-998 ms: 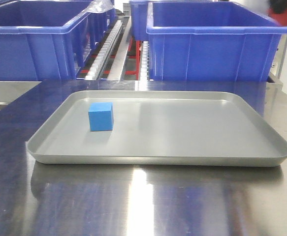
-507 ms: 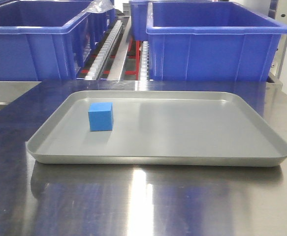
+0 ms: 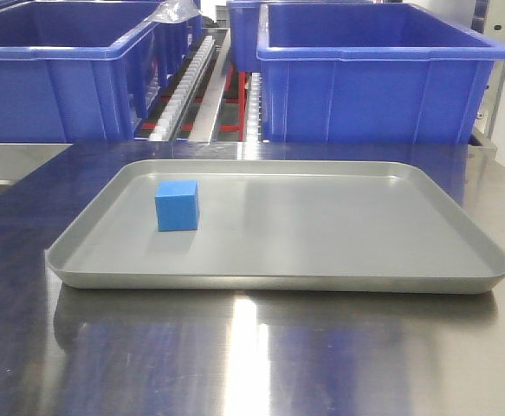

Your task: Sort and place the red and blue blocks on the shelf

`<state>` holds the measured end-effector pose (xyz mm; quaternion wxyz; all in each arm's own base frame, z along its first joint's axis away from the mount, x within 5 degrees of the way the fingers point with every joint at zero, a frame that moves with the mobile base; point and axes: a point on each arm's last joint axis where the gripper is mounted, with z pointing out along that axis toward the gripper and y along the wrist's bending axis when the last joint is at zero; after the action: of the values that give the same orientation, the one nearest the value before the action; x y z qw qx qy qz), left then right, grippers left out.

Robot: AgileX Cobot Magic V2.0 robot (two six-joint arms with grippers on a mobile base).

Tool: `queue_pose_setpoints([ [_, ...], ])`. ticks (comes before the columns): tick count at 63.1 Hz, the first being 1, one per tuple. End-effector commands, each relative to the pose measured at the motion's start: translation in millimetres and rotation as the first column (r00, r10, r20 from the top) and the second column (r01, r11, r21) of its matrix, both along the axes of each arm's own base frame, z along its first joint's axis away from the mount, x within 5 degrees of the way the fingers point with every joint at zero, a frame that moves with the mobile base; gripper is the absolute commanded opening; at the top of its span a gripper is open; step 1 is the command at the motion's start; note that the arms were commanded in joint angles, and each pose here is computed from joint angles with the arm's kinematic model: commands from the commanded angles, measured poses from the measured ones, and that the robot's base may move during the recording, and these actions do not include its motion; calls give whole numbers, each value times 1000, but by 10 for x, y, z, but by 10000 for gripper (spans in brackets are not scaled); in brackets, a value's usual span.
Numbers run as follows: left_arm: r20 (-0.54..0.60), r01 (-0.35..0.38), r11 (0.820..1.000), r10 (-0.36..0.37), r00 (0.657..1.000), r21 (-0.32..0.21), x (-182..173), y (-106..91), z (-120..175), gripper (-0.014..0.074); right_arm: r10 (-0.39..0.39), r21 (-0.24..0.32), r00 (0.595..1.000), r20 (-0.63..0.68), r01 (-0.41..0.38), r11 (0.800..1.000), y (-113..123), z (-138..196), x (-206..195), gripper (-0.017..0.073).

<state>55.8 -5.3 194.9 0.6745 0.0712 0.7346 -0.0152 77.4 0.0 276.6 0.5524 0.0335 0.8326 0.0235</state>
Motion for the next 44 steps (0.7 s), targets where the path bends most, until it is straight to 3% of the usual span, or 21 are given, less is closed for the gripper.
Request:
queue_pose_setpoints([
  [1, 71, 18, 1000, -16, 997, -20, 0, -17, -16, 125, -3, -12, 994, 107, 4, 1000, -7, 162, 27, 60],
  [44, 71, 18, 1000, -16, 997, -20, 0, -17, -16, 125, -3, -12, 994, 106, 4, 1000, -7, 161, 26, 60],
])
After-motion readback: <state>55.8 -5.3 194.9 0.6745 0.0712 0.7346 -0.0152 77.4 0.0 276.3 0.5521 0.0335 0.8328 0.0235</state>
